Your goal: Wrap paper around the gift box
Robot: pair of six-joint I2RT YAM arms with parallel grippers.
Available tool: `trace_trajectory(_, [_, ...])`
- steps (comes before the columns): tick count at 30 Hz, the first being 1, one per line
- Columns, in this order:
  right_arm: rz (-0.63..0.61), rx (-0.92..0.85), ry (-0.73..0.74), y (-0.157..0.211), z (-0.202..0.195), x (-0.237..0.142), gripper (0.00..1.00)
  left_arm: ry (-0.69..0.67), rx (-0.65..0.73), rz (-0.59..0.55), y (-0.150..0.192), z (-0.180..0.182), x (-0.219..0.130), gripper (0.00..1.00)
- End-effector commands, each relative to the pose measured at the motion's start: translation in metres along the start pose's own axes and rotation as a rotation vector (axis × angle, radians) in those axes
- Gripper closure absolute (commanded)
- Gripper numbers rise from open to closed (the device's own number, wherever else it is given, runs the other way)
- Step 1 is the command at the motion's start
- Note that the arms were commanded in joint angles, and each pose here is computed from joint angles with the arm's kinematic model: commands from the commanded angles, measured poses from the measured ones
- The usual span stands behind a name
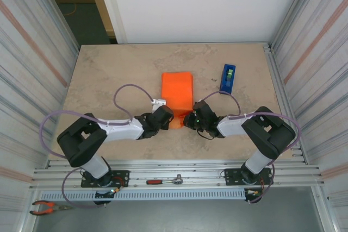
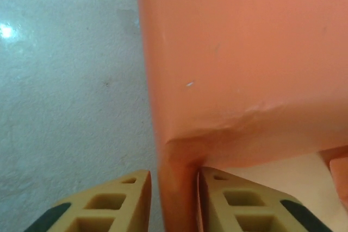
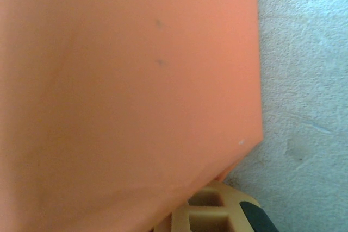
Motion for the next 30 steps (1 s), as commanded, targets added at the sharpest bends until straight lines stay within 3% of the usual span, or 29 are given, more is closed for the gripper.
trace_trajectory(1, [0.096,0.006,0.095,0.021,-0.018,0.007,1.00,0.000,-0.005,-0.025,-0.008,-0.007,0.004,0.96])
trace_trajectory(3, [0.099,0.005,0.095,0.022,-0.018,0.007,1.00,-0.015,-0.007,-0.021,-0.006,-0.006,0.006,0.97])
trace_trajectory(5, [0.099,0.005,0.097,0.022,-0.018,0.007,1.00,-0.022,-0.003,-0.022,-0.006,-0.006,0.005,0.89])
trace_trajectory(7, [0.099,0.004,0.097,0.021,-0.018,0.007,1.00,-0.019,0.003,-0.017,-0.005,-0.006,0.004,1.00])
trace_trajectory(9, [0.100,0.004,0.099,0.021,-0.018,0.007,1.00,-0.010,0.001,-0.021,-0.006,-0.005,0.001,1.00])
trace_trajectory(10, [0.100,0.003,0.097,0.021,-0.018,0.007,1.00,0.003,0.002,-0.026,-0.008,-0.005,-0.003,0.96])
trace_trajectory(12, [0.103,0.001,0.101,0.021,-0.018,0.007,1.00,0.034,-0.013,-0.044,-0.012,-0.005,-0.011,0.68])
trace_trajectory(13, [0.104,-0.001,0.101,0.022,-0.018,0.007,1.00,0.043,-0.022,-0.052,-0.015,-0.004,-0.016,0.58])
trace_trajectory(17, [0.105,-0.005,0.102,0.020,-0.016,0.006,1.00,0.083,-0.081,-0.091,-0.020,0.006,-0.037,0.47])
trace_trajectory(23, [0.109,-0.008,0.111,0.021,-0.018,0.006,1.00,0.094,-0.208,-0.096,-0.017,0.035,-0.052,0.50])
trace_trajectory(30, [0.116,-0.013,0.119,0.022,-0.019,0.006,1.00,0.127,-0.328,-0.010,-0.011,0.064,-0.041,0.87])
Point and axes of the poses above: each hand's point on the last joint's axis, 136 mm out from that joint toward the fingers, its own x axis out along the fingers, its own z axis along the line the jaws close on, y = z × x, the point moved 8 cm from there along -x, back along the fingers, and after that the axes turned 5 degrees about -x, right-handed, at the moved point
